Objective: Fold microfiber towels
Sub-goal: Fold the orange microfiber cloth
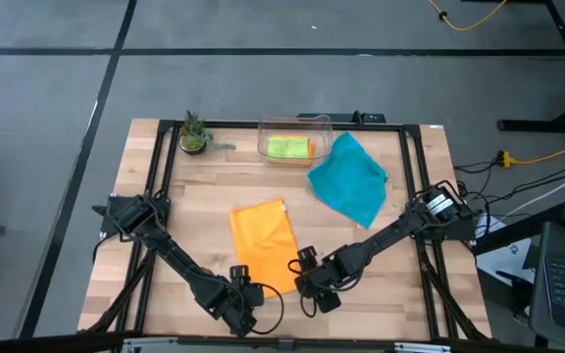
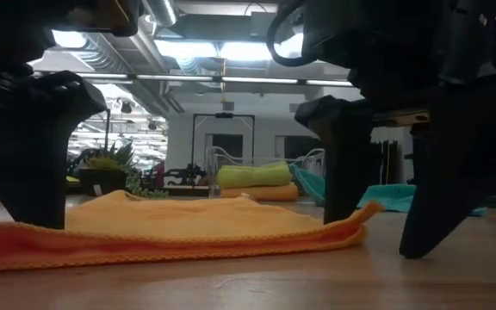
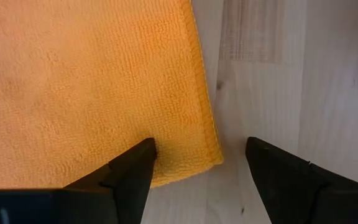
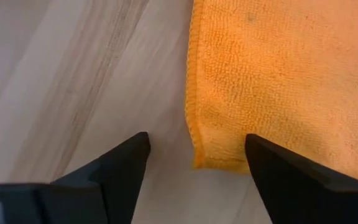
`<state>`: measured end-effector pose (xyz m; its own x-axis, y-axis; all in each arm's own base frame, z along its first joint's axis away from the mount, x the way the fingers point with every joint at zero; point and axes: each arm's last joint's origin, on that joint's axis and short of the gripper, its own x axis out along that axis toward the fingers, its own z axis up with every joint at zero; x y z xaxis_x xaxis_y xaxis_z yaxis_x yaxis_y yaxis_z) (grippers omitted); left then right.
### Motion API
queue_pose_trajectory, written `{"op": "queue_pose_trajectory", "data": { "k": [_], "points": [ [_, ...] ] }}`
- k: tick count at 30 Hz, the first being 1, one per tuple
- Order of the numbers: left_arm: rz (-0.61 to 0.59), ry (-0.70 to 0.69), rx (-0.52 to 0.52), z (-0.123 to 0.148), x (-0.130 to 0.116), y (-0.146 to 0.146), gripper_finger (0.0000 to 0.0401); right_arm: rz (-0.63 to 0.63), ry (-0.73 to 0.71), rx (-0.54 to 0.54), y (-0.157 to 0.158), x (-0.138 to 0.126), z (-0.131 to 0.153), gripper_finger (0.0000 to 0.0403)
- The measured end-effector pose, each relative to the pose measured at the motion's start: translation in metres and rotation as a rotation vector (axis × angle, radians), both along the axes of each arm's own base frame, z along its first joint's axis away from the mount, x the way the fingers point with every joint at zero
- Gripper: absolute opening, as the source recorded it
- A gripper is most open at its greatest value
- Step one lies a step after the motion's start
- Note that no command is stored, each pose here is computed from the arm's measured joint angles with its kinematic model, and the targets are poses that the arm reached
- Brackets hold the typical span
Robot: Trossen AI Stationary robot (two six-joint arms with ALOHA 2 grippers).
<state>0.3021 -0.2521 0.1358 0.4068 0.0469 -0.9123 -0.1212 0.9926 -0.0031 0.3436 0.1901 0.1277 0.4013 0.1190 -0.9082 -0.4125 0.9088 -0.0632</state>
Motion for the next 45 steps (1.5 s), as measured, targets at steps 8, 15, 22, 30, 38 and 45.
{"op": "queue_pose_trajectory", "data": {
  "k": [8, 15, 22, 30, 38, 45],
  "points": [
    [-0.016, -0.002, 0.011, -0.0002, 0.0001, 0.0001, 0.0244, -0.053, 0.014, 0.033, -0.0042, 0.0023, -0.0004, 0.0211],
    [-0.037, -0.003, 0.027, -0.0005, 0.0000, 0.0002, 0.0243, -0.052, 0.014, 0.037, -0.0040, 0.0025, -0.0008, 0.0172],
    [-0.061, -0.002, 0.041, -0.0008, -0.0001, 0.0004, 0.0240, -0.072, 0.016, 0.042, -0.0044, 0.0027, -0.0011, 0.0146],
    [-0.062, -0.003, 0.039, -0.0010, 0.0000, 0.0000, 0.0187, -0.074, 0.019, 0.039, -0.0047, 0.0023, -0.0013, 0.0122],
    [-0.059, -0.005, 0.042, -0.0010, 0.0005, 0.0008, 0.0123, -0.118, 0.027, 0.054, -0.0049, 0.0021, -0.0016, 0.0100],
    [-0.052, -0.028, 0.032, -0.0010, 0.0025, 0.0000, 0.0033, -0.151, 0.031, 0.066, -0.0024, 0.0006, -0.0017, 0.0043]
  ]
}}
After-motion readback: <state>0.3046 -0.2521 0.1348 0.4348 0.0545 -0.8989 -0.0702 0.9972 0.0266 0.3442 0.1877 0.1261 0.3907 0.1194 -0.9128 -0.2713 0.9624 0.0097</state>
